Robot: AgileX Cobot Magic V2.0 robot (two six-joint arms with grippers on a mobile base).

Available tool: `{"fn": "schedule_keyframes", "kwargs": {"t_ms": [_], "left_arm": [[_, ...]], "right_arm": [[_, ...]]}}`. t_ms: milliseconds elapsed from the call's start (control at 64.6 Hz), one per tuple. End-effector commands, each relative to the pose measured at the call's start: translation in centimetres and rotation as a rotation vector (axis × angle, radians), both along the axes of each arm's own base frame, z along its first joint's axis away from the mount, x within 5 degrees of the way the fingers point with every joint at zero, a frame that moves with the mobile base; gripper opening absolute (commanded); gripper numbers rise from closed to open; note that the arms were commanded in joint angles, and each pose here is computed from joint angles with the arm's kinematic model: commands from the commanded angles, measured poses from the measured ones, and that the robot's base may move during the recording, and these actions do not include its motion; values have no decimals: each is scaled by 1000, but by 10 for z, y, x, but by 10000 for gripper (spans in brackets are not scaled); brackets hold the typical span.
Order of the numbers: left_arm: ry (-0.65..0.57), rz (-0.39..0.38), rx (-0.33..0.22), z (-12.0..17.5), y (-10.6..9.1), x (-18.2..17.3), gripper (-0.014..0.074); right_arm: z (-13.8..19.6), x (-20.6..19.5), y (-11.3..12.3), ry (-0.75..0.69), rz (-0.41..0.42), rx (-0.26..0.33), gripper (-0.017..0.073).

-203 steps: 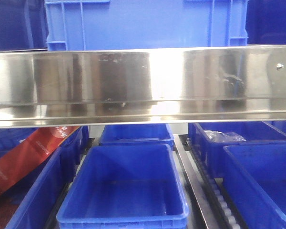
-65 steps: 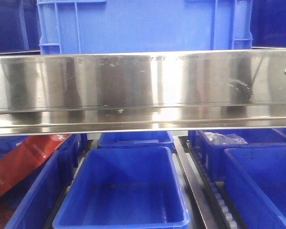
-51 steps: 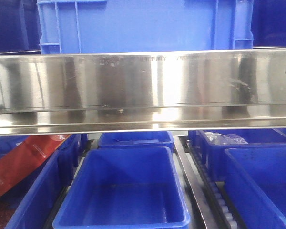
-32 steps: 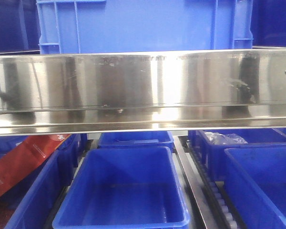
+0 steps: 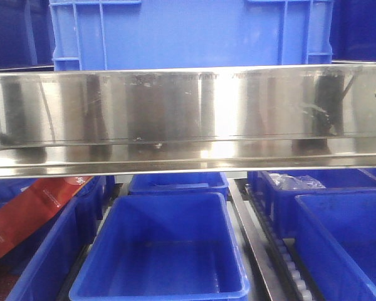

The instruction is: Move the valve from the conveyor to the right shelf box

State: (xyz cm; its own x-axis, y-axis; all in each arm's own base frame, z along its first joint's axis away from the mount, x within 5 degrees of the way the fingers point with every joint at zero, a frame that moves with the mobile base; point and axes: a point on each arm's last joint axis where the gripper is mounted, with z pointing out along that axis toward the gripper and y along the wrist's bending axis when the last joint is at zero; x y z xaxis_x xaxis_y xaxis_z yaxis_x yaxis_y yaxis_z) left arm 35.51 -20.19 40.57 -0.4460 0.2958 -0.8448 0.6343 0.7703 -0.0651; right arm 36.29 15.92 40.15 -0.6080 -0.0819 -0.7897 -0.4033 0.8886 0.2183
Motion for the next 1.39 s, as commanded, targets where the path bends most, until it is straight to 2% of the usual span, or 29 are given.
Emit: {"fn": "schedule_keyframes", "kwargs": {"t_ms": [0, 77, 139, 201, 294, 433, 511, 588, 696, 727, 805, 882, 944, 1052, 1192, 1284, 1377], "left_arm": [[-44, 0, -51, 12, -3, -3, 193], [-45, 1, -57, 13, -3, -3, 340], [-45, 1, -57, 13, -3, -3, 408], [-45, 1, -57, 13, -3, -3, 435], [-49, 2, -59, 14, -3, -3, 430], [-77, 0, -78, 27, 0, -9, 376], [-111, -1, -95, 41, 3, -15, 276], [-143, 0, -112, 52, 6, -20, 121], [-194, 16, -143, 62, 8, -23, -111], [-202, 18, -147, 63, 9, -23, -111], [-205, 19, -149, 67, 12, -26, -111], [-166, 42, -195, 73, 15, -34, -111], [-145, 83, -209, 77, 20, -38, -111], [-160, 175, -224, 77, 30, -41, -111], [-207, 206, -282, 75, 42, -59, -111], [-253, 234, -349, 72, 53, -78, -111], [-279, 254, -348, 58, 66, -95, -111]], "right_arm": [[3, 2, 1, -20, -6, 31, 341], [6, 2, 1, -39, -10, 39, 407], [11, 2, 1, -57, -11, 45, 430], [14, 2, 1, -65, -10, 48, 435], [20, 0, 0, -74, -7, 51, 433], [36, -4, -1, -87, 6, 50, 428], [45, -7, -1, -91, 15, 49, 351], [52, -10, -2, -94, 22, 46, 186], [57, -11, -3, -106, 23, 50, -92], [57, -11, -3, -110, 22, 52, -174], [58, -12, -4, -103, 21, 48, -162], [58, -18, -6, -70, 33, 32, -164], [64, -24, -8, -75, 37, 32, -164], [76, -32, -16, -168, 3, 12, -165], [89, -55, -32, -317, -45, 2, -165], [85, -70, -40, -384, -67, 15, -165], [75, -84, -47, -449, -86, 34, -165]]}}
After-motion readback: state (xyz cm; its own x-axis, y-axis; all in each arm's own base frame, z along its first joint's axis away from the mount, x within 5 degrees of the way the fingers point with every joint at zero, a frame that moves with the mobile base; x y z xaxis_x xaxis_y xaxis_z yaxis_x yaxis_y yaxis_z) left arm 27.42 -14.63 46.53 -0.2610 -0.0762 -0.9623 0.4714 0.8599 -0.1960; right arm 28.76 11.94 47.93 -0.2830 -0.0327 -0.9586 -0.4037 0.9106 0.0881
